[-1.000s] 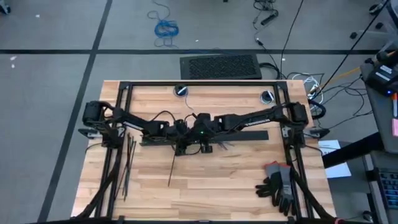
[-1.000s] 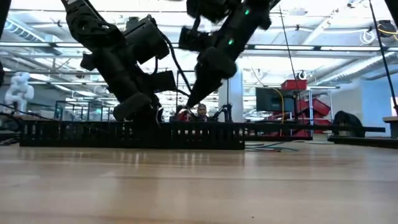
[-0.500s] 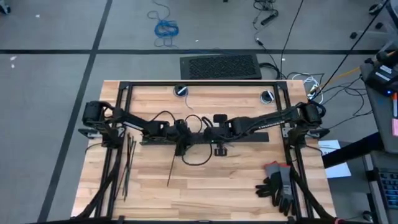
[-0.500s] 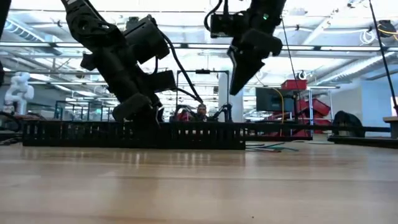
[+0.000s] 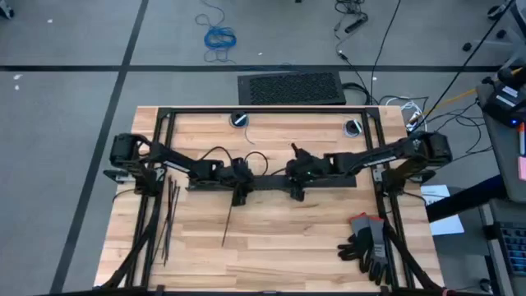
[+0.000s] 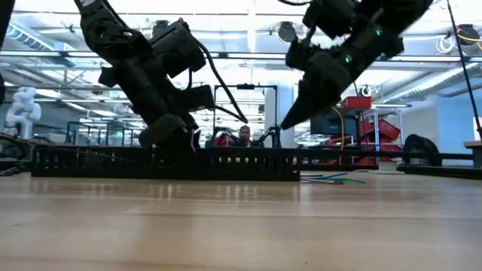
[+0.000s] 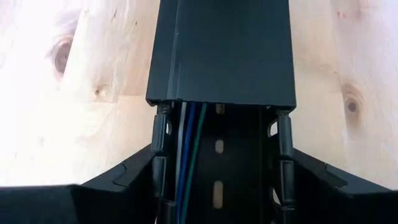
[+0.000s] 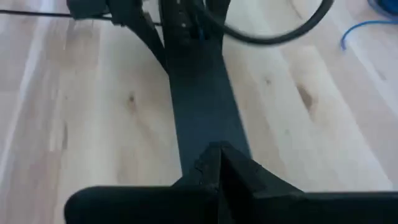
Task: Ziptie cables
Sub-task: Close the cable duct
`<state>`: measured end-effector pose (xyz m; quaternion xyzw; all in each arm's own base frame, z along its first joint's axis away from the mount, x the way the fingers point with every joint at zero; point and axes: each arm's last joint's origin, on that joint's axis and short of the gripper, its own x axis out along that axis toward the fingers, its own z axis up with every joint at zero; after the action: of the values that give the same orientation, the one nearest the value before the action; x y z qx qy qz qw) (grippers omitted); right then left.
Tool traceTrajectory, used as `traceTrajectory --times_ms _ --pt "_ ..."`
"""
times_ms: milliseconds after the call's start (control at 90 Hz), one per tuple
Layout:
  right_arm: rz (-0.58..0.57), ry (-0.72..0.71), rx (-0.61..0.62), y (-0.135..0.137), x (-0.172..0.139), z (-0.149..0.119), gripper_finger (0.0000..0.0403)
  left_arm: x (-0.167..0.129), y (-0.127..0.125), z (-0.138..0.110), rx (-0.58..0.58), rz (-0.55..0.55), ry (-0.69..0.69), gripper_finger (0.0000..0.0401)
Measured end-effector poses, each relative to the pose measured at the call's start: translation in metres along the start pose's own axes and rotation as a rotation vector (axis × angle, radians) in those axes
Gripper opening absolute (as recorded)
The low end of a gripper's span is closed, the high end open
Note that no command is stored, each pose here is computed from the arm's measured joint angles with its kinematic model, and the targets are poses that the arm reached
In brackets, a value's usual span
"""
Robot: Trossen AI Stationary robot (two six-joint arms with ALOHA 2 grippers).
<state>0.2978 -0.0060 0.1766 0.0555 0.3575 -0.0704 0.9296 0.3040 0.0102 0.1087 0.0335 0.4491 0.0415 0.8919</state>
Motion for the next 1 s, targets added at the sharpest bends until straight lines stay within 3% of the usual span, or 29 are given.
traceTrajectory --times_ms 200,456,722,1000 --pt "-0.022 0.023 0.0 -0.002 0.005 -0.013 0.0 0.0 0.0 0.0 -0.008 0.0 -0.004 0.026" --pt "-0.007 -0.077 0.008 -0.002 0.032 -0.016 0.0 0.0 0.0 0.001 -0.01 0.0 -0.012 0.026" --pt "0.05 -0.119 0.004 0.001 0.071 -0.004 0.0 0.0 0.0 0.002 -0.006 -0.001 -0.024 0.026" --pt "0.065 -0.108 -0.024 0.005 0.079 0.01 0.0 0.0 0.0 0.003 0.014 -0.002 -0.029 0.026"
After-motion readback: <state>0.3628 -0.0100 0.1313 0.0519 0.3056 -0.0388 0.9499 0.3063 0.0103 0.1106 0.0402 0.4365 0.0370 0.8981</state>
